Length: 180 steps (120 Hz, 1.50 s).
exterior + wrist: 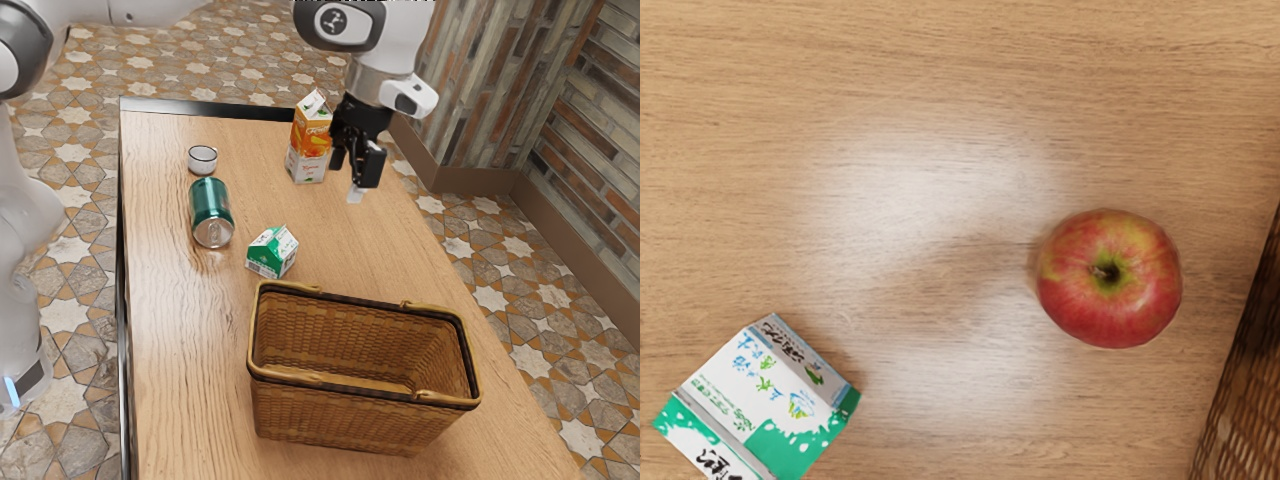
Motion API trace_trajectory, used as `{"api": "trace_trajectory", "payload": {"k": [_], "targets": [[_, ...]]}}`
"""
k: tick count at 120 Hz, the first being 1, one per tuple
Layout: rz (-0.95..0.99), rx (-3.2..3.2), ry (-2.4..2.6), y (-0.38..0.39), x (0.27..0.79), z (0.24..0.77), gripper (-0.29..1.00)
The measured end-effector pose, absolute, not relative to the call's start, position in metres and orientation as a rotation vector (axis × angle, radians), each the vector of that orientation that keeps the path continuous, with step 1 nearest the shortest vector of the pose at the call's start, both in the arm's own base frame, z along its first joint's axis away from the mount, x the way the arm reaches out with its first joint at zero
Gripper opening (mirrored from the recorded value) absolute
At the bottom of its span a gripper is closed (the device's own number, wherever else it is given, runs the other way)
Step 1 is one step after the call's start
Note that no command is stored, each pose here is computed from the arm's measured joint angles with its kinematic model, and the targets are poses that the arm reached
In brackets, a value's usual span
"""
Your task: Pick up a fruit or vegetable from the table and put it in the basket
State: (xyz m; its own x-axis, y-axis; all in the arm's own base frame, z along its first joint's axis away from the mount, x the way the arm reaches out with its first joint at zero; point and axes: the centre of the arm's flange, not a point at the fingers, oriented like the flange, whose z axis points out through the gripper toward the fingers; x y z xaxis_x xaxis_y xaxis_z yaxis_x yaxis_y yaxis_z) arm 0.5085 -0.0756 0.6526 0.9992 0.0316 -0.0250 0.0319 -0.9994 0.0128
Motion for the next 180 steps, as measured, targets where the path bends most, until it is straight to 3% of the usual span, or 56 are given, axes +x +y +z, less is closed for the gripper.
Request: {"api": "trace_trajectory", "payload": {"k": [31, 63, 102, 180], "targets": [[-0.114, 3.157, 0.137, -0.083, 0.516, 0.597, 0.70], [-0.035, 3.058, 0.212, -0.088, 0.522, 0.598, 0.70], [-0.076, 3.021, 0.263, -0.091, 0.519, 0.552, 0.70], [-0.006, 3.002, 0.096, -0.088, 0.509, 0.552, 0.70]]}}
